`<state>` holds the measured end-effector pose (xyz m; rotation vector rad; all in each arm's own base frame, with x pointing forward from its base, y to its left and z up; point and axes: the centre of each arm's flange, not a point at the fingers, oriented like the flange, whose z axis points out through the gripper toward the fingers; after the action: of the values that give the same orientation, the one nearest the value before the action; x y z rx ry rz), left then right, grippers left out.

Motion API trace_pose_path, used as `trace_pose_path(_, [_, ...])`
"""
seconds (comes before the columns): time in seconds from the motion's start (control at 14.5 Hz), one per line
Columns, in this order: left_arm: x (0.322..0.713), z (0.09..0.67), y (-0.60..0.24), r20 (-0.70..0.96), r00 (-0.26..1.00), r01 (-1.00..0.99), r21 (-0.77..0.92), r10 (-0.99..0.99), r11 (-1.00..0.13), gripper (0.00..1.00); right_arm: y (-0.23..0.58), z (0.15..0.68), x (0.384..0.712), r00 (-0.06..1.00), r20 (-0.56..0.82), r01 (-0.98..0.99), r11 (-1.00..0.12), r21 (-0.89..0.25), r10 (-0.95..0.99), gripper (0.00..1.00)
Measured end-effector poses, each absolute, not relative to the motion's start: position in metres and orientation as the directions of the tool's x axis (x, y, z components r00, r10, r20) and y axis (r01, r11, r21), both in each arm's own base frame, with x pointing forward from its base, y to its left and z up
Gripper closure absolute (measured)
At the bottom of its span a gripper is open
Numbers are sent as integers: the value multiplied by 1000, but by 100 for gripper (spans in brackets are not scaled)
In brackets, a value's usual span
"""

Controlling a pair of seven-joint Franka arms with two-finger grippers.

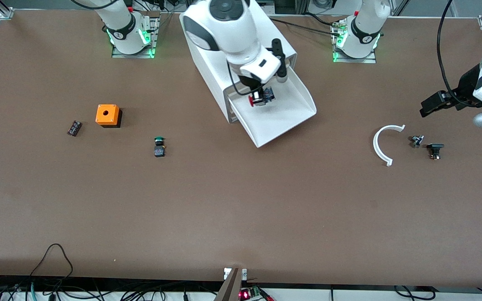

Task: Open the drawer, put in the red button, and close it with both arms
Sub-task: 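Carry the red button into the open drawer and release it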

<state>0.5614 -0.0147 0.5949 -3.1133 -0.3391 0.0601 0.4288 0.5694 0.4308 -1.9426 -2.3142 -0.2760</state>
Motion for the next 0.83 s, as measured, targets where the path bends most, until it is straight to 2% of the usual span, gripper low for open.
trace_pose_path(0.14, [561, 595, -15, -37, 976, 215, -13, 216, -976, 0, 586, 397, 414, -243, 136, 969, 235, 71, 960, 59])
trace_pose_path(0.28, [561, 595, -15, -37, 976, 215, -13, 216, -976, 0, 594, 383, 414, -293, 100, 954, 284, 93, 951, 59])
trace_pose_path(0.55, [561, 595, -15, -37, 976, 215, -13, 216, -976, 0, 589, 364, 425, -307, 73, 950, 301, 78, 949, 59])
trace_pose_path(0.83, [561, 595, -15, -36, 976, 215, -13, 216, -976, 0, 594, 335, 420, -316, 58, 948, 314, 50, 947, 59])
